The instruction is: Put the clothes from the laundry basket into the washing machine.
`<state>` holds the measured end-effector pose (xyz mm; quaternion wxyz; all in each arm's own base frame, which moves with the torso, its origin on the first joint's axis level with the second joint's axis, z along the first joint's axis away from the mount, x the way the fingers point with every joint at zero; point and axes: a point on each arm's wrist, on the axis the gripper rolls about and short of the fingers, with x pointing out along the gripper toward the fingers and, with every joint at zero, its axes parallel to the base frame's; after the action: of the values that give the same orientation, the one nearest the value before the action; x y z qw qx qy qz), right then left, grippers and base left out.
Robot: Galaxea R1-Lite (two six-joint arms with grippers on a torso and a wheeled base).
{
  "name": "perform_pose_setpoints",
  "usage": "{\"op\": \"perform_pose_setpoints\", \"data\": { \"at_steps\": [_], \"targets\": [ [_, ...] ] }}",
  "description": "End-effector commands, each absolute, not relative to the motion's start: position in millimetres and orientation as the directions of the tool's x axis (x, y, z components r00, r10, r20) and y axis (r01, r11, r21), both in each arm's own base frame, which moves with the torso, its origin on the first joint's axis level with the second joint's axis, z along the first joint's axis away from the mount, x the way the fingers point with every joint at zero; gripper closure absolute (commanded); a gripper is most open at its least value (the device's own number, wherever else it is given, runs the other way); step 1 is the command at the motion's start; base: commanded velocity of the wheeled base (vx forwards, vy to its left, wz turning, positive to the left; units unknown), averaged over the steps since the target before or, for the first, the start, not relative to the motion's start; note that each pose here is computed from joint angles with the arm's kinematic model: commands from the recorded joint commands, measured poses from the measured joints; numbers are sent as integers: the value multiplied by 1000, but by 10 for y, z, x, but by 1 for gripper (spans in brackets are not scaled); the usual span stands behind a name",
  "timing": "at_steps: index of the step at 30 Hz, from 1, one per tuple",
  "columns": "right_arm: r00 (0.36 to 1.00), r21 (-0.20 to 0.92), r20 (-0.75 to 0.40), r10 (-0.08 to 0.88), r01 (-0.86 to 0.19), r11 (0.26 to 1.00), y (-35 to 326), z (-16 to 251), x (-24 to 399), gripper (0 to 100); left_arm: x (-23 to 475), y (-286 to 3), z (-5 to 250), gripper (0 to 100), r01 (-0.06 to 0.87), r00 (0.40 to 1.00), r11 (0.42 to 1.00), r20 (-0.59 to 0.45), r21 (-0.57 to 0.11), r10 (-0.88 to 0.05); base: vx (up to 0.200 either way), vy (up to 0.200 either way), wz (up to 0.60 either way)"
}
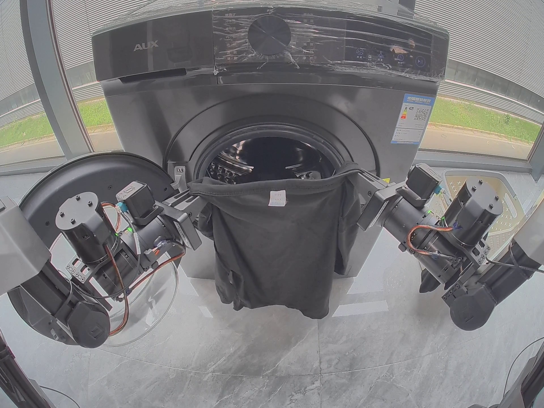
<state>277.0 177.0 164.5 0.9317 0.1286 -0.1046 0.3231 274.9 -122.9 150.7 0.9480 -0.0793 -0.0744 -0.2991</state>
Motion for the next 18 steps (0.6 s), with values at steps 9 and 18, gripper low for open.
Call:
{"op": "perform_pose_setpoints", "data": {
  "at_steps": [9, 18],
  "targets": [
    [768, 175, 250, 590, -635, 753, 1779, 1562, 2737, 100, 2571, -1239, 1246, 0, 645, 764, 756, 68, -116, -642, 0, 0, 0],
    [718, 186, 248, 650, -694, 695, 1997, 1552, 2593, 100, 2431, -1378, 876, 0, 697, 705, 710, -87, -99, -704, 0, 0, 0]
  ]
}}
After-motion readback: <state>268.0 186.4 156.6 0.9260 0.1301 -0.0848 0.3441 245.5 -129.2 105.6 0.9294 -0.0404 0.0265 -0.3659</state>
